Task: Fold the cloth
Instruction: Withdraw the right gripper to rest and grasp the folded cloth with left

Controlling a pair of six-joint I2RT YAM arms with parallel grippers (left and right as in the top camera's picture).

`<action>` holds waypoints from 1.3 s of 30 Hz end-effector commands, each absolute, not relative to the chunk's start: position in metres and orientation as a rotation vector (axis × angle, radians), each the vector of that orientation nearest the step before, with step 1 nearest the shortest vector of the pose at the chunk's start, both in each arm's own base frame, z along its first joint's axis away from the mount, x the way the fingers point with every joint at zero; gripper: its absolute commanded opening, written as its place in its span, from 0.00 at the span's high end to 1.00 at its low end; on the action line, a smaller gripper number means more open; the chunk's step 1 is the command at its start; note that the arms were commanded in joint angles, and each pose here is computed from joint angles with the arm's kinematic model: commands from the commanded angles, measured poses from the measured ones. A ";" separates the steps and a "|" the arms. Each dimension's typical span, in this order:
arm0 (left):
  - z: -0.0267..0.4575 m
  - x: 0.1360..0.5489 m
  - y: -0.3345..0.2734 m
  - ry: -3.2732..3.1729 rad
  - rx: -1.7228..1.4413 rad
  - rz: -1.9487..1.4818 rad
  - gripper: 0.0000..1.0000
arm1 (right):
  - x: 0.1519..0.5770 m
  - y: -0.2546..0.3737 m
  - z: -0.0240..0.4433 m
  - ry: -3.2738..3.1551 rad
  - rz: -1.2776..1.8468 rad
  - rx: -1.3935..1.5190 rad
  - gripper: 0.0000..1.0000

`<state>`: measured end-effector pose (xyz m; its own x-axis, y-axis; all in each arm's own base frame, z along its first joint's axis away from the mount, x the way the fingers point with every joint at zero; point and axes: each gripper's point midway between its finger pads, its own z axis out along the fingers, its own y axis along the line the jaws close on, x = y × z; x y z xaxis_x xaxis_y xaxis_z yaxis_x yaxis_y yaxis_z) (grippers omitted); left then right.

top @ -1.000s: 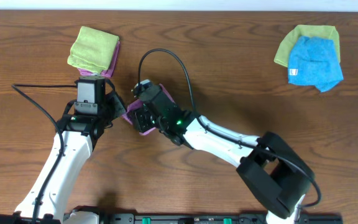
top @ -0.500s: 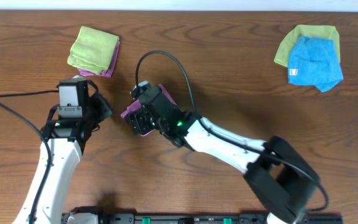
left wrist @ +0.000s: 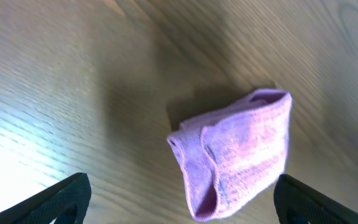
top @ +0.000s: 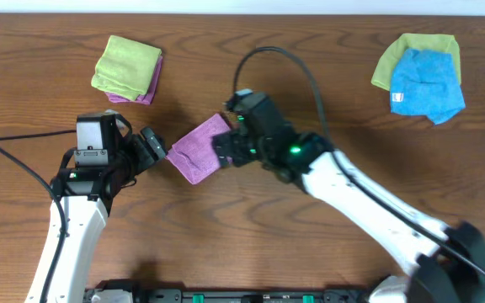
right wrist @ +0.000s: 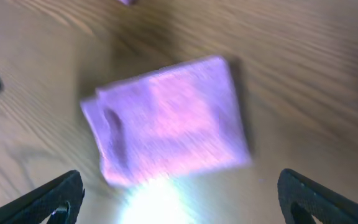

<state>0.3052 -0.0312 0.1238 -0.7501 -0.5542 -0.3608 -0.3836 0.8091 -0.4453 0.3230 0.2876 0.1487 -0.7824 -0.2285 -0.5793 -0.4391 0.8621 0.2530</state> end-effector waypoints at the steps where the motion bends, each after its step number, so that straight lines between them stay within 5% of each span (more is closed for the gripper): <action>1: 0.134 0.305 -0.041 2.498 -0.677 -0.565 0.05 | 0.313 0.265 0.178 2.439 0.463 -0.558 0.01; 18: 0.111 0.299 -0.073 2.621 -0.737 -0.816 0.05 | 0.182 0.135 0.146 2.427 0.456 -0.253 0.01; 39: 0.045 0.306 -0.088 2.779 -0.907 -0.933 0.05 | 0.169 0.110 0.151 2.351 0.461 -0.127 0.01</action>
